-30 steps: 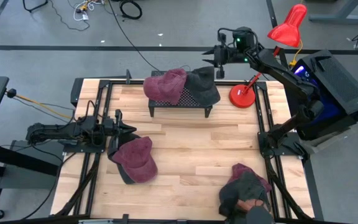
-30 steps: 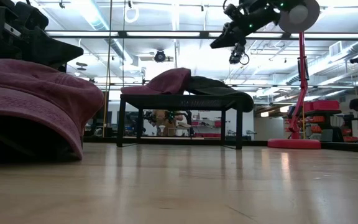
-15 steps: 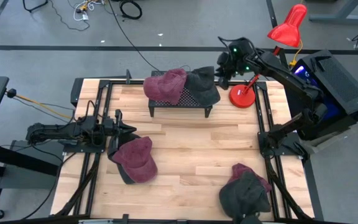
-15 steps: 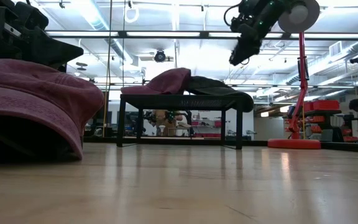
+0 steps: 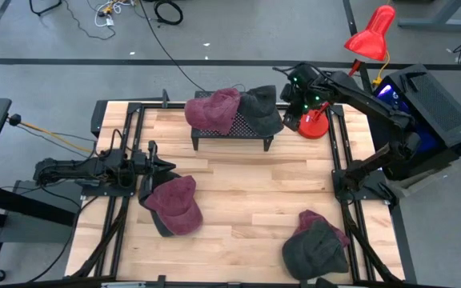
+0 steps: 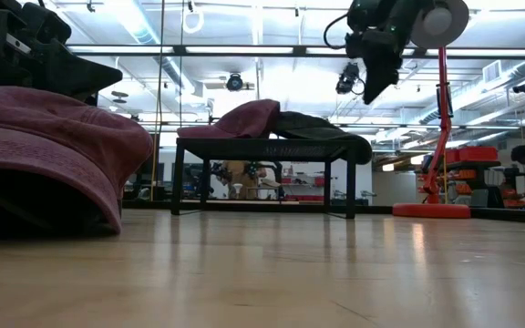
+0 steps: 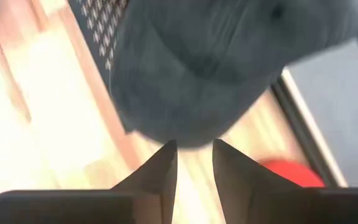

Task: Pick & Place hat
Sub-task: Put the middle black cap on the shelf

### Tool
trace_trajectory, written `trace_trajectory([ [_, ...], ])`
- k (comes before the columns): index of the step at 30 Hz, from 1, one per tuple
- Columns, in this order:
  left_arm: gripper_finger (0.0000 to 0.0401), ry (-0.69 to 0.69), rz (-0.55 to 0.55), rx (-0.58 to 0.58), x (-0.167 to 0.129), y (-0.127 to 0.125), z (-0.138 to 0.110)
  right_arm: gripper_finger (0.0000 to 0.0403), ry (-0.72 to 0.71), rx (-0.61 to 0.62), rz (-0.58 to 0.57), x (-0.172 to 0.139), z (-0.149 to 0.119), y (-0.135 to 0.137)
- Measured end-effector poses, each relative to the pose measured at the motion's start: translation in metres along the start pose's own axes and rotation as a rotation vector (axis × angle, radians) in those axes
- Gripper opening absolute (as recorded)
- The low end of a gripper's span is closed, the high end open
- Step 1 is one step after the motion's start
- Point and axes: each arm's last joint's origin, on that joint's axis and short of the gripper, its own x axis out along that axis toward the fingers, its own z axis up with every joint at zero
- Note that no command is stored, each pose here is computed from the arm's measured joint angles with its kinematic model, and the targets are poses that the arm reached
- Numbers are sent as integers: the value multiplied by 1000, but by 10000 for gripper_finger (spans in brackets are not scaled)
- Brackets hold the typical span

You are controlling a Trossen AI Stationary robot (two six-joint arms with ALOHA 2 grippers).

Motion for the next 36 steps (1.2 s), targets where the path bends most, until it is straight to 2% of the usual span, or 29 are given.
trace_trajectory([
  [6, 21, 0, 0, 0, 0, 0, 0, 50, 117, 23, 34, 0, -9, 12],
  [11, 21, 0, 0, 0, 0, 0, 0, 5, 152, 41, 46, 1, -12, 20],
  [17, 21, 0, 0, 0, 0, 0, 0, 3, 224, 57, 71, 23, -22, 28],
  [27, 21, 0, 0, 0, 0, 0, 0, 1, 199, 100, 62, 67, -35, 27],
  [34, 21, 0, 0, 0, 0, 0, 0, 1, 197, 155, -77, 83, -43, 20],
  [36, 21, 0, 0, 0, 0, 0, 0, 1, 187, 158, -85, 84, -43, 19],
])
